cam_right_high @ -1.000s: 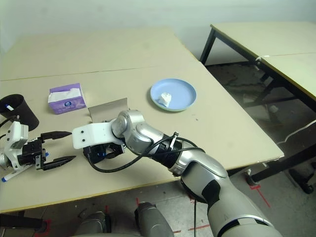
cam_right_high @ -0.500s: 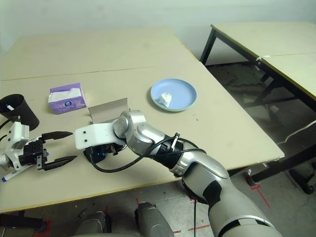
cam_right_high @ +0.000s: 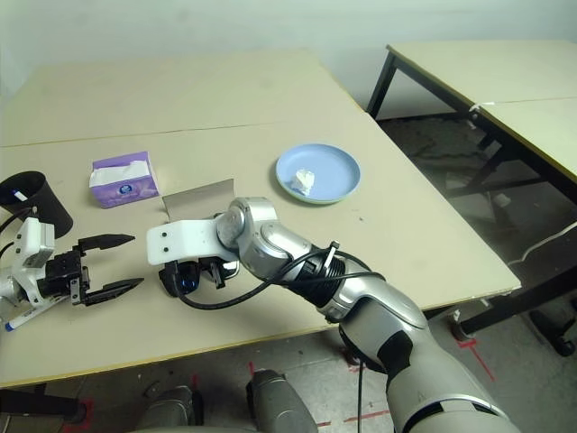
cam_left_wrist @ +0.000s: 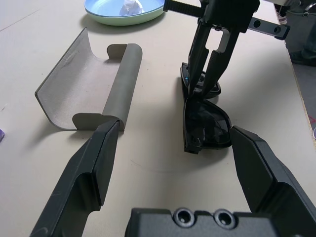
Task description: Organize and tidy the items on the table.
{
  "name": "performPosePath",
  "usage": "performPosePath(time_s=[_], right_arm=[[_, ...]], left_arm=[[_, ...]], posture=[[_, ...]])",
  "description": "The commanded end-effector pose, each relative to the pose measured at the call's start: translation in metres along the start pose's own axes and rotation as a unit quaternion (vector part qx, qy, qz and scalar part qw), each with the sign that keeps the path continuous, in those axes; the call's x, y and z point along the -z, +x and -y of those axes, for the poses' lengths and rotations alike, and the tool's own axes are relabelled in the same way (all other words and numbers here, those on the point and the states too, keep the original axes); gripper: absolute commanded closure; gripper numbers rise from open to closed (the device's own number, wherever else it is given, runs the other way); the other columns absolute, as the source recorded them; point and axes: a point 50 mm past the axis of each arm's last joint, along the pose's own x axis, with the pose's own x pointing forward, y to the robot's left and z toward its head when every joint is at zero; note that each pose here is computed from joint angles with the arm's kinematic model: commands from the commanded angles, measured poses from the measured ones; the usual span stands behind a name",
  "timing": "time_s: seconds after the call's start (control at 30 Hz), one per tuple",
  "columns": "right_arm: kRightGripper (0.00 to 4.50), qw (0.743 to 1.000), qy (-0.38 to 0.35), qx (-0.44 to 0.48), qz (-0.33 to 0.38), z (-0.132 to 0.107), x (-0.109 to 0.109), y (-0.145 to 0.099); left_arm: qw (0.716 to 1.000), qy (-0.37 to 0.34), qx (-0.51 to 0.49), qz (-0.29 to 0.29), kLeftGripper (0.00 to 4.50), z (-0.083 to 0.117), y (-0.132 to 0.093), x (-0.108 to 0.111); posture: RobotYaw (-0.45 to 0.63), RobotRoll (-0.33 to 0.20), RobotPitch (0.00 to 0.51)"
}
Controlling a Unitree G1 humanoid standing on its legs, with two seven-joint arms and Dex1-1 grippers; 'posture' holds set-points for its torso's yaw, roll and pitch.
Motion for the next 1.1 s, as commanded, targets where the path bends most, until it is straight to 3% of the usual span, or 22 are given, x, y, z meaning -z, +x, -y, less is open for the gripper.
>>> performPosePath(time_s=[0.03, 0.2, 0.53, 1.1], right_arm=[[4.36, 0.999, -0.021, 0.024, 0.003, 0.015, -0.007, -0.015], [4.36, 0.998, -0.038, 0.056, -0.001, 0.039, -0.011, -0.026], [4.36, 0.989, -0.068, 0.128, -0.004, 0.083, -0.012, -0.029], [4.36, 0.985, -0.059, 0.163, -0.025, 0.087, 0.02, -0.005]], left_arm=[[1.0, -0.006, -0.004, -0.005, 0.0, 0.0, -0.001, 0.003], [0.997, -0.04, -0.055, -0.024, 0.0, -0.004, -0.009, 0.01], [0.988, -0.074, -0.12, -0.058, 0.0, 0.009, -0.013, 0.018], [0.982, -0.08, -0.165, -0.05, 0.0, 0.013, -0.013, 0.016]], posture=[[-0.14, 0.0, 0.084], [-0.13, 0.0, 0.083], [-0.09, 0.0, 0.082], [-0.07, 0.0, 0.085]])
